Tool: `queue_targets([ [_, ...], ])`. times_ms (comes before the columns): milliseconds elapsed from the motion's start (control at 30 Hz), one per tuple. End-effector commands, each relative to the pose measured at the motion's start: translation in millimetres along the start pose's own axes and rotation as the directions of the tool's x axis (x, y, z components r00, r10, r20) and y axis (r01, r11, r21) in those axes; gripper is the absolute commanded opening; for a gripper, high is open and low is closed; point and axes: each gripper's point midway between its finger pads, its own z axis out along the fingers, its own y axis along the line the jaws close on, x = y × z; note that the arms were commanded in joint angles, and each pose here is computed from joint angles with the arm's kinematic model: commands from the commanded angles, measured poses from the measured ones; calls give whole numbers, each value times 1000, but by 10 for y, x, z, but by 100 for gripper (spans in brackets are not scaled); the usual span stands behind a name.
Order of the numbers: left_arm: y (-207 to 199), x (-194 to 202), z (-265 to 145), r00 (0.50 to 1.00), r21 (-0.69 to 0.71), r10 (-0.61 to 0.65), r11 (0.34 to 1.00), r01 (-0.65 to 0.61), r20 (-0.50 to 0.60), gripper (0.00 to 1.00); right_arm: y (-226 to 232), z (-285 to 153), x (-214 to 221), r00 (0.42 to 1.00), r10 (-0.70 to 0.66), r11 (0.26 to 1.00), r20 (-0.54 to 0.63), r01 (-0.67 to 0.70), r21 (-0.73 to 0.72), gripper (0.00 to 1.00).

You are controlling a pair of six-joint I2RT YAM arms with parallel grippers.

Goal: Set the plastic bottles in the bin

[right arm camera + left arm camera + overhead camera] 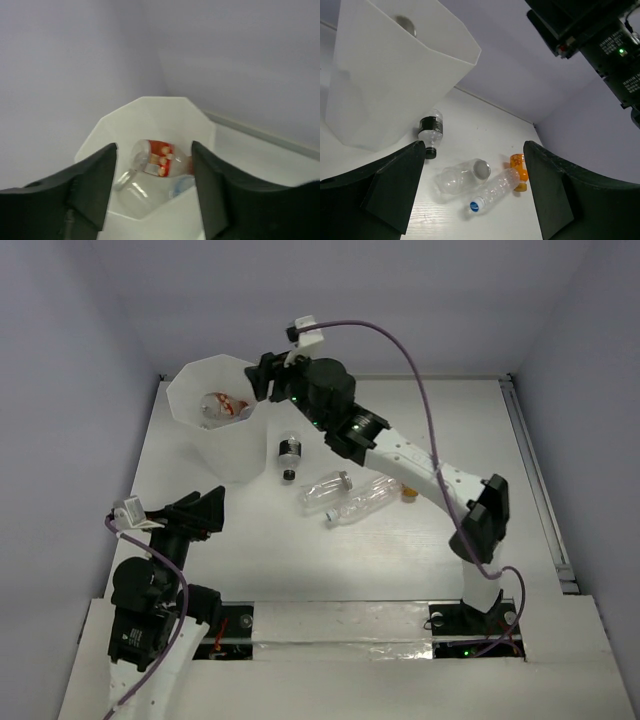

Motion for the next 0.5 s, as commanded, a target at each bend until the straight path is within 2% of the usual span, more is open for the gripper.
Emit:
queue_targets([
  [0, -130, -72, -10, 1000, 66, -6, 998, 4, 29, 77, -555, -340, -383, 996, -6, 987, 85, -8, 158, 60],
  [33, -150, -51, -10, 1000, 80, 1, 997, -3, 21, 77, -674, -556, -545, 995, 5, 981, 103, -25, 191, 45],
  [67, -175, -30, -9, 1000, 95, 3, 995, -4, 11, 76, -924, -667, -499, 995, 5, 970, 95, -28, 241, 40],
  [100, -195, -23, 1, 1000, 106, 7, 994, -8, 8, 75, -1193, -829, -20, 1000, 2, 955, 0, -1, 296, 35],
  [133, -235, 20, 0, 1000, 133, 15, 991, -14, -11, 73, -1307, -1063, -163, 998, 44, 947, 34, -52, 317, 28],
  [167, -230, 61, 34, 999, 131, 23, 991, -19, -28, 70, -1477, -1205, -60, 998, 61, 935, 14, -62, 350, 20],
  [200, -235, 63, 57, 999, 132, 28, 991, -24, -29, 69, -1800, -1367, 11, 997, 74, 906, 4, -69, 417, 17],
  [233, -307, 137, 53, 997, 174, 37, 985, -25, -68, 66, -2034, -1599, 416, 990, 124, 874, -72, -75, 480, 13],
  [267, -295, 224, 109, 993, 171, 54, 985, -35, -106, 65, -2159, -1804, 348, 988, 144, 856, -50, -99, 507, 13],
  [300, -316, 260, 137, 990, 182, 60, 983, -37, -124, 63, -2274, -1930, 428, 984, 169, 846, -63, -112, 522, 13],
  [333, -357, 327, 145, 985, 208, 69, 977, -35, -156, 62, -2582, -2159, 647, 975, 205, 801, -87, -116, 587, 13],
  [367, -364, 377, 166, 982, 216, 73, 976, -34, -176, 59, -2668, -2291, 615, 974, 215, 789, -72, -130, 600, 13],
  [467, -511, 633, 228, 960, 313, 60, 949, 30, -274, 53, -3027, -2613, 841, 961, 254, 733, -106, -120, 669, 16],
])
